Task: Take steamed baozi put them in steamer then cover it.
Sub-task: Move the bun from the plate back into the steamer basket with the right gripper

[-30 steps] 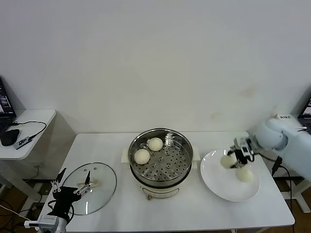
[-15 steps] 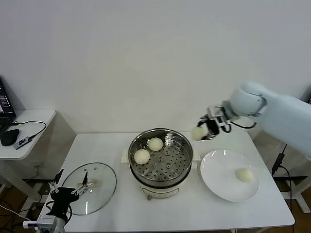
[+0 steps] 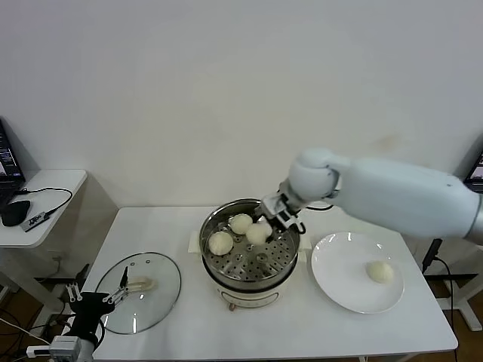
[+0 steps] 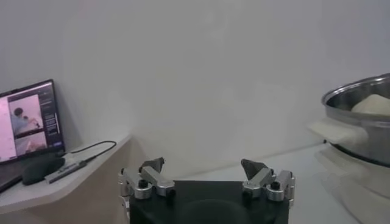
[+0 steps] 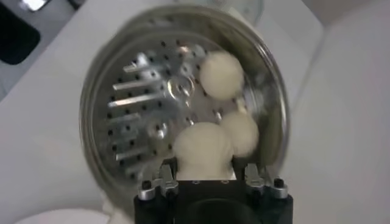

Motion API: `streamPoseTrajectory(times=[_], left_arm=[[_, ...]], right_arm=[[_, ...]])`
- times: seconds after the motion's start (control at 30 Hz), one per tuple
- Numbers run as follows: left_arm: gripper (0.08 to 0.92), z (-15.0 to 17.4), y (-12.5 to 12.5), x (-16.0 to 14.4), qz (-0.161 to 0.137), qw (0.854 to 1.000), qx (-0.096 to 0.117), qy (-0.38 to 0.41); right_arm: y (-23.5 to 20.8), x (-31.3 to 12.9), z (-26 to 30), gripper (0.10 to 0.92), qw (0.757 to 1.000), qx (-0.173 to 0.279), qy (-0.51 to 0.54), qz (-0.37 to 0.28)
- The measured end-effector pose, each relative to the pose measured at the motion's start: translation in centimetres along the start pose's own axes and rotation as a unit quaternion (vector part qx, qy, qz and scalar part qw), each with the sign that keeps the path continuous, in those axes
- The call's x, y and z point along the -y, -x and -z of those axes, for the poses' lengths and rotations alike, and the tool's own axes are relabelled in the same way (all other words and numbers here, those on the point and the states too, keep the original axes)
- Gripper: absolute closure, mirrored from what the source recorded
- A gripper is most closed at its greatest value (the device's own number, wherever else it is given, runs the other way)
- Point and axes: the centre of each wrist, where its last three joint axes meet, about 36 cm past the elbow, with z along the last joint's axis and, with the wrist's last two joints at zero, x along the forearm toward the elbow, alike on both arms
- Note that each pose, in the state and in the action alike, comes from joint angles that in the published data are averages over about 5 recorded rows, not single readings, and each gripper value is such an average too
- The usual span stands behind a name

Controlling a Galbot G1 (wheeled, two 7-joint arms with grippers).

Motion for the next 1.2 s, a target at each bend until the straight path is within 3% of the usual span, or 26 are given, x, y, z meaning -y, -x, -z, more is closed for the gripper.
streamPoseTrajectory(times=[0.37,0.77,0.9,1.07,1.2], left_arm=[[0.177,0.3,0.0,-0.4,0.011,1.0,0.006,-0.002],[0.177,0.3,0.3,-0.4,0.015,1.0,0.008,-0.006],[0.177,0.2,0.3,-0.3,0.015,1.0,0.008,-0.007],[0.177,0.2,0.3,-0.3,0.014,1.0,0.008,-0.007],[0.177,0.3,0.4,-0.3,0.013,1.0,0.01,-0.005]], right_arm=[[3.9,0.5,4.0,0.445,0.993,0.008,-0.111,0.031],[5.2,-0.4,5.1,0.44,0.982,0.016,-0.181,0.054],[5.2,-0.6,5.0,0.394,0.98,0.016,-0.19,0.057],[4.8,-0.7,4.8,0.253,0.979,0.014,-0.195,0.054],[4.0,-0.5,4.5,0.204,0.979,0.011,-0.197,0.045]])
